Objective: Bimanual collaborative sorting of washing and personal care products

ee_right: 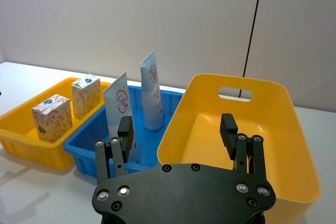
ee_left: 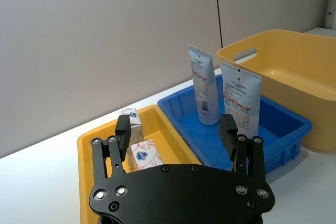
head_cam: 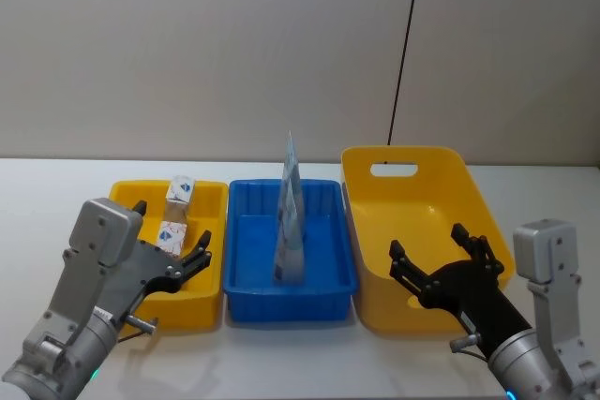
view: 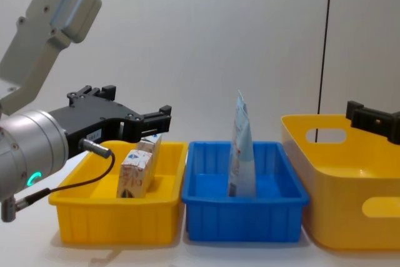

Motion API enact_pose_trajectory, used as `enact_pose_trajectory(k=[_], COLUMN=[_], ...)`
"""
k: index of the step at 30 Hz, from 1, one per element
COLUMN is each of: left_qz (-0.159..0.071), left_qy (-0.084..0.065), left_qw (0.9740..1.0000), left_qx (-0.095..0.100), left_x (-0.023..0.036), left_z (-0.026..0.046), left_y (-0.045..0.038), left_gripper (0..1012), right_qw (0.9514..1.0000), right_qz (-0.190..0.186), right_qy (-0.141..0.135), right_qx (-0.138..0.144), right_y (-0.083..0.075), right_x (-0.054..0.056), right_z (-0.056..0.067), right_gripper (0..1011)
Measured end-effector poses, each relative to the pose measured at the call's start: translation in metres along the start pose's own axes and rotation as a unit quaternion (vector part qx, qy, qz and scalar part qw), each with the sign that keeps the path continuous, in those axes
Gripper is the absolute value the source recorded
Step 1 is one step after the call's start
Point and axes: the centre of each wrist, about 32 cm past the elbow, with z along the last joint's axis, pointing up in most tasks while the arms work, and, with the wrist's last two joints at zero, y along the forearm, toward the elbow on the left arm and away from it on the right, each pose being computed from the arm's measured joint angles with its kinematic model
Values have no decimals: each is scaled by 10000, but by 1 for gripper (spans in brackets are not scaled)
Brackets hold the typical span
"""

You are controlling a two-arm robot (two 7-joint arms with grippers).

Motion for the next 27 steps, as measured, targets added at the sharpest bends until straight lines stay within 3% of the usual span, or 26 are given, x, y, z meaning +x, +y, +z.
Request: enact_pose_trajectory(k=[27], left_qz=[-1], left_qy=[1], left_qw=[10000], left_qx=[0], left_x=[-1], left_z=[0], left_y=[0], left_gripper=[1002], right_qw=[10000], right_qz=[0], right_qy=[0], right_qx=[0], right_y=[0], right_x=[0], right_z=[0], right_gripper=[1000])
